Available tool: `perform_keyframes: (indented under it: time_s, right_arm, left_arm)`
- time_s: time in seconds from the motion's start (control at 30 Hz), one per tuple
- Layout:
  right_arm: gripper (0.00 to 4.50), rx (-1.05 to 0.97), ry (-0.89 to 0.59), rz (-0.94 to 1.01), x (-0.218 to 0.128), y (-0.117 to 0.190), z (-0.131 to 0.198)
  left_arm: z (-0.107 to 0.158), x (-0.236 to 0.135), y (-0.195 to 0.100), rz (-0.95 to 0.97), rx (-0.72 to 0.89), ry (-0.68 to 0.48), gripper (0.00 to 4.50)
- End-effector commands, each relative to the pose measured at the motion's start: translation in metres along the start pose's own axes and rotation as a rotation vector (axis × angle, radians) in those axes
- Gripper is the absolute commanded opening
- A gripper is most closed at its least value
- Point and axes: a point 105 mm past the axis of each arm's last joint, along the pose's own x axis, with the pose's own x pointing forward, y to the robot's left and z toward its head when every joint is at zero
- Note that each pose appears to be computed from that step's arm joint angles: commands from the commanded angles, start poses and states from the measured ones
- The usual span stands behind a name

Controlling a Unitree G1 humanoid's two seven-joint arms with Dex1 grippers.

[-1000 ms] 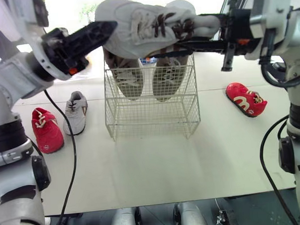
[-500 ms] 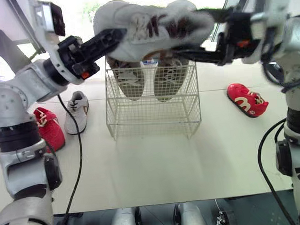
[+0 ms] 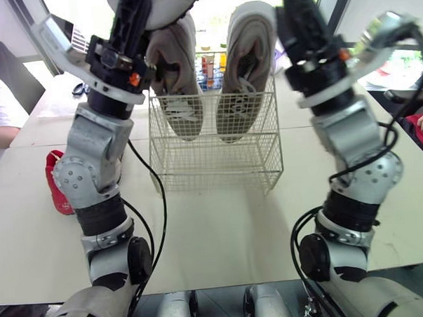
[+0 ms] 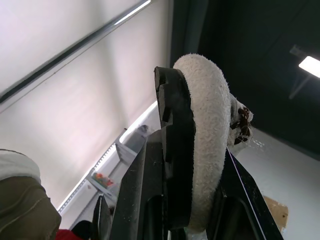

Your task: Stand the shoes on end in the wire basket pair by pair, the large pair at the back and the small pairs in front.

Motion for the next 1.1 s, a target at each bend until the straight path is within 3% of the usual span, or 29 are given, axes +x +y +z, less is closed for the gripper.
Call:
perform_keyframes:
  time_s: [0.03,0.63,0.73,0.87,0.93,0.97,1.1]
  right_arm:
    - [4.43,-0.036,-0.042,0.075,0.012,0.021,0.007]
    - [4.43,-0.069,-0.052,0.177,0.032,0.041,0.007]
    - [3.63,-0.085,-0.049,0.164,0.031,0.038,0.007]
    - [1.65,-0.089,-0.042,0.175,0.030,0.040,0.006]
    - [0.97,-0.090,-0.041,0.182,0.030,0.042,0.007]
    - [0.95,-0.090,-0.040,0.186,0.030,0.043,0.007]
    - [0.95,-0.144,-0.030,0.207,0.030,0.045,0.018]
  left_arm:
    - [-0.009,0.002,-0.006,-0.028,0.028,0.034,0.28]
    - [-0.033,-0.003,0.014,0.051,0.099,0.109,0.28]
    - [-0.033,-0.004,0.014,0.053,0.101,0.111,0.28]
    - [-0.033,-0.006,0.015,0.064,0.106,0.117,0.28]
    - [-0.035,-0.008,0.014,0.058,0.100,0.128,0.28]
    - [-0.036,-0.009,0.013,0.056,0.096,0.131,1.31]
    - [-0.041,-0.018,0.017,0.125,0.186,0.207,3.18]
